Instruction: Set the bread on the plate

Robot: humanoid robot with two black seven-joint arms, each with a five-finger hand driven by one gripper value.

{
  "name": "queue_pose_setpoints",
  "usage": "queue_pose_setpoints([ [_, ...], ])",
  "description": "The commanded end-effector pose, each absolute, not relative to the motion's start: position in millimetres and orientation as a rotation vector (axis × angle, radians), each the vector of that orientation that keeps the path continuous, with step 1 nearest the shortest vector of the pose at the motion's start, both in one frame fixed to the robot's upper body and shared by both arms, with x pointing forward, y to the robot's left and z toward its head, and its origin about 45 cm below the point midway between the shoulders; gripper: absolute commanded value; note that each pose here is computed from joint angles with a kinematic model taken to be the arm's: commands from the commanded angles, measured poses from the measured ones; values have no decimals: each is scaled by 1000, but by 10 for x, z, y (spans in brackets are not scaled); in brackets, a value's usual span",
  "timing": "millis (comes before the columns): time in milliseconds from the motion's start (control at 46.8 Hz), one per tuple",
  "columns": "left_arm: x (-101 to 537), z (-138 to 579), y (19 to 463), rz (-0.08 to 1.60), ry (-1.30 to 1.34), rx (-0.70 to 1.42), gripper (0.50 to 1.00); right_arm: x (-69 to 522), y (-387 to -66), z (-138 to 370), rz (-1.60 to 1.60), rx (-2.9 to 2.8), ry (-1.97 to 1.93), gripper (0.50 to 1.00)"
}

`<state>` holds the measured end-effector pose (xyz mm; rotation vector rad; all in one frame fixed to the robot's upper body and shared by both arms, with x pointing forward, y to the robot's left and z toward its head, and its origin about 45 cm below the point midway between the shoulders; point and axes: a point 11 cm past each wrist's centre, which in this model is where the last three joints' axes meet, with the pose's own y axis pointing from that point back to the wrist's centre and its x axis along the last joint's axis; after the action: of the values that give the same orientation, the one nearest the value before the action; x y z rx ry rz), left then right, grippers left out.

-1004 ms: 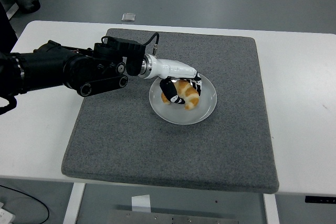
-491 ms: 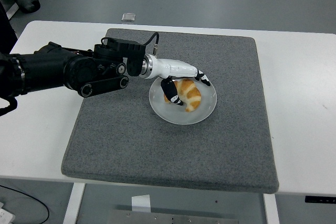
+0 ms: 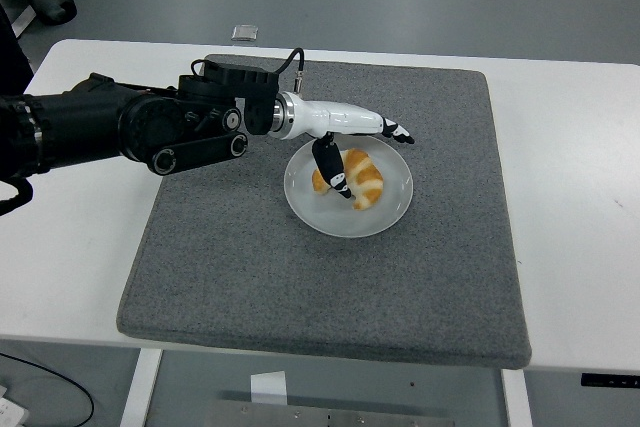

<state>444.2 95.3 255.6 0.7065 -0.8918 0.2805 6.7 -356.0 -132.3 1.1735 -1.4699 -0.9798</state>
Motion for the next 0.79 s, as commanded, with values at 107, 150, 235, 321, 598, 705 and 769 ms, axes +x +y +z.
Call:
queue_pose_setpoints([
  [107,4497,2725,906,364,-811,626,994,66,-3560,-1323,-981,1172,-1471,932],
  [150,4526,2773,914,391,-792,608,994,65,-3560,-1323,-979,1174,-1469,932],
  [235,4559,2863,901,429,-764,569,996,66,-3560,-1323,-981,1172,-1471,932],
  [321,4639,2992,954,488,-742,533,996,65,-3560,-1323,-979,1174,-1469,932],
  [598,4953,3355,1240,745,-567,362,1000,65,-3560,-1323,-980,1173,-1470,932],
  [705,5013,3339,1386,829,-458,300,1000,65,-3560,-1323,-980,1173,-1470,932],
  [769,5034,3293,1458,879,-379,252,1000,65,-3560,-1323,-980,1173,-1470,932],
])
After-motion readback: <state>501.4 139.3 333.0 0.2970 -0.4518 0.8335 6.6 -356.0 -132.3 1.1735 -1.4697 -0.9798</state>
